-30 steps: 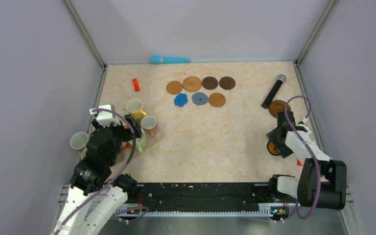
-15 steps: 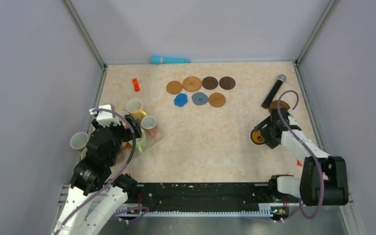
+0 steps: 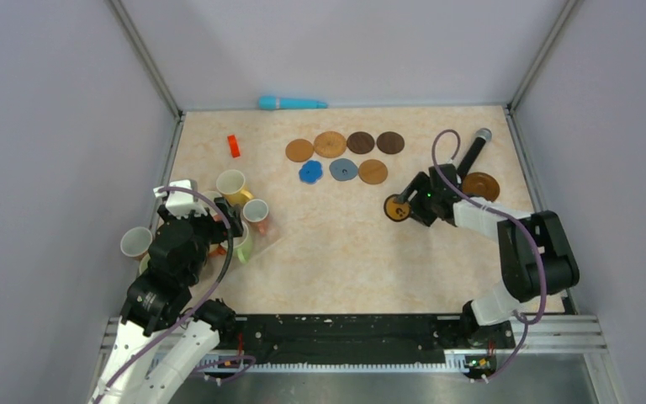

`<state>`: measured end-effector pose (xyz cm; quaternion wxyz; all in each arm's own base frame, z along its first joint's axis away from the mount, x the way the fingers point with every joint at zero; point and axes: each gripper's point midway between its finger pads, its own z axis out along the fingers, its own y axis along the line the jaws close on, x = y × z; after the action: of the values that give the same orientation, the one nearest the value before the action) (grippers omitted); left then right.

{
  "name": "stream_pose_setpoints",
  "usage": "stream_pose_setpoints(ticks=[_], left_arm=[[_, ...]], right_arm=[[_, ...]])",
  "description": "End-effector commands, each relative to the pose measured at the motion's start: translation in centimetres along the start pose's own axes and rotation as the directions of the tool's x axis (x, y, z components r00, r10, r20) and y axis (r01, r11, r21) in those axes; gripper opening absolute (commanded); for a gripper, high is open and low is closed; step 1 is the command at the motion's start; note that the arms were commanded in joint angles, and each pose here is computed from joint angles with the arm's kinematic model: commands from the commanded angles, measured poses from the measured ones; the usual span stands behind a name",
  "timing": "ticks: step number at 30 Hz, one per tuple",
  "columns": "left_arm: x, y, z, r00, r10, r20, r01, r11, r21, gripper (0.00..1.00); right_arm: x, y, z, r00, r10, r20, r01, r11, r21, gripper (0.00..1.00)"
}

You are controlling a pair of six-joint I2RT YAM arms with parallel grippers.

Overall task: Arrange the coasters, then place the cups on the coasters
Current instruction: Move the coaster to the center of the board.

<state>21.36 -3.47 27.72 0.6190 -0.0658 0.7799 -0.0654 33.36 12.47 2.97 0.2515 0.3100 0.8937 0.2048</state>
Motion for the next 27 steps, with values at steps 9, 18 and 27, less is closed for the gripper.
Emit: stream_pose_setpoints(ticks=[9,18,27], left_arm=[[-0.8,-0.2,0.5,0.999,-0.009,0.031,0.009,1.000,-0.002,0.94],[-0.8,-0.2,0.4,0.999,-0.010,0.034,0.010,1.000,-0.003,0.94],[-0.7,-0.3,0.6,1.000,-0.007,0.027,0.007,1.000,-0.003,0.94]], right_arm=[[3.3,-6.0,0.6,0.960,-0.256,-0.116,0.274,0.944,0.182,0.69],[-0.4,-3.3,1.5,0.947,-0.320,-0.032,0.320,0.927,0.196,0.74],[0.5,-3.0,2.6,0.946,-0.317,-0.063,0.323,0.934,0.149,0.71]])
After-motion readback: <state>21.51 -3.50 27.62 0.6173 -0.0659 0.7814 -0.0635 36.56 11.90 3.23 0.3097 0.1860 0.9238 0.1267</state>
